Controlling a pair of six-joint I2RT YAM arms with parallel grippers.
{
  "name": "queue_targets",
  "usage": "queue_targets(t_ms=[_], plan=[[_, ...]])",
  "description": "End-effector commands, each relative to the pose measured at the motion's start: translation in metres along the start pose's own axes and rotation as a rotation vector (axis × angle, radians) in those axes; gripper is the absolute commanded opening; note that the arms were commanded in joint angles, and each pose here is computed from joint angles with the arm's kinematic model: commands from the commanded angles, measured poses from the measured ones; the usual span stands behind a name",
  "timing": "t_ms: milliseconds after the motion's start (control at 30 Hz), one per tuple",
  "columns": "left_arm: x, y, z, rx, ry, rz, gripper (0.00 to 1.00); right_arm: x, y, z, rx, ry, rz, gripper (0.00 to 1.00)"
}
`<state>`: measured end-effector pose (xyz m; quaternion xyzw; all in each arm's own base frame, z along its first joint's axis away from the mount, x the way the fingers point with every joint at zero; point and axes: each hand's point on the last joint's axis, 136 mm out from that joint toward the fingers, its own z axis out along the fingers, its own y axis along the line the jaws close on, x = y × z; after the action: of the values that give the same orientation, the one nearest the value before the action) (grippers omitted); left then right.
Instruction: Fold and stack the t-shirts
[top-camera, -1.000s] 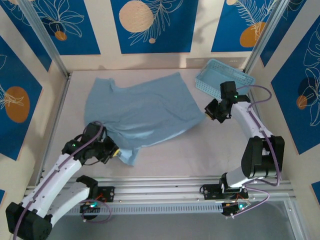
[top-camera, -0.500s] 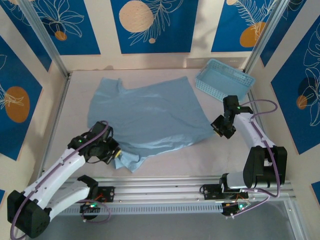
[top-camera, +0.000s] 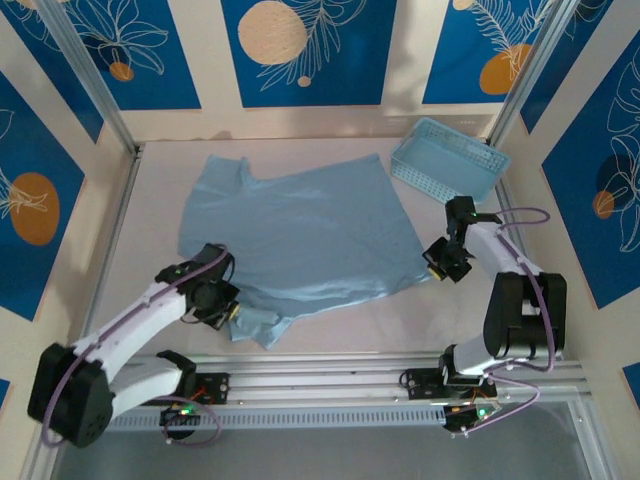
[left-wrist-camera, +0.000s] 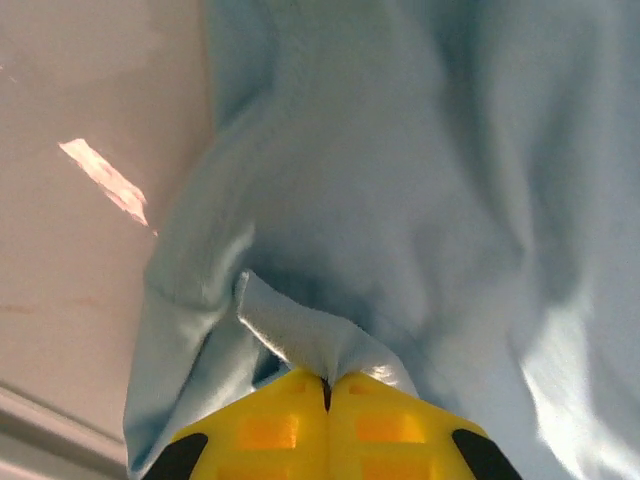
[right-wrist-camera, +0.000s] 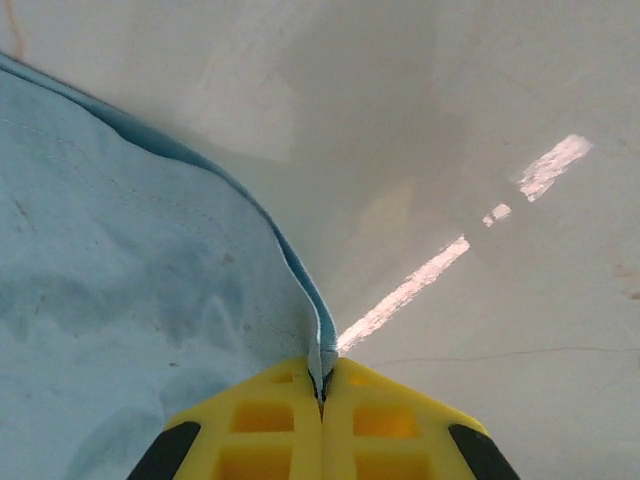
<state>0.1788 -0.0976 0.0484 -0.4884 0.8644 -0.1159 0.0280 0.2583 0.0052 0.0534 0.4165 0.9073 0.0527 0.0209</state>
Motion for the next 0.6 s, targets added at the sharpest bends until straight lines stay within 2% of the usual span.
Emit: queue_targets(t_ms=[0, 267, 467, 567], plan=[[-0.023, -0.001, 0.014, -0.049, -0.058, -0.133, 0.00, 0.008, 0.007, 0.015, 0.024, 0.067, -0.011, 0.00], [-0.063, -0.006, 0.047, -0.196, -0.042, -0.172, 0.00, 0.023, 0.044, 0.042, 0.020, 0.175, -0.107, 0.00], [-0.133, -0.021, 0.060, -0.238, -0.049, -0.163, 0.00, 0.035, 0.105, 0.058, -0.017, 0.250, -0.168, 0.00], [-0.175, -0.041, 0.059, -0.205, -0.062, -0.139, 0.00, 0.033, 0.143, 0.060, -0.040, 0.251, -0.200, 0.00]])
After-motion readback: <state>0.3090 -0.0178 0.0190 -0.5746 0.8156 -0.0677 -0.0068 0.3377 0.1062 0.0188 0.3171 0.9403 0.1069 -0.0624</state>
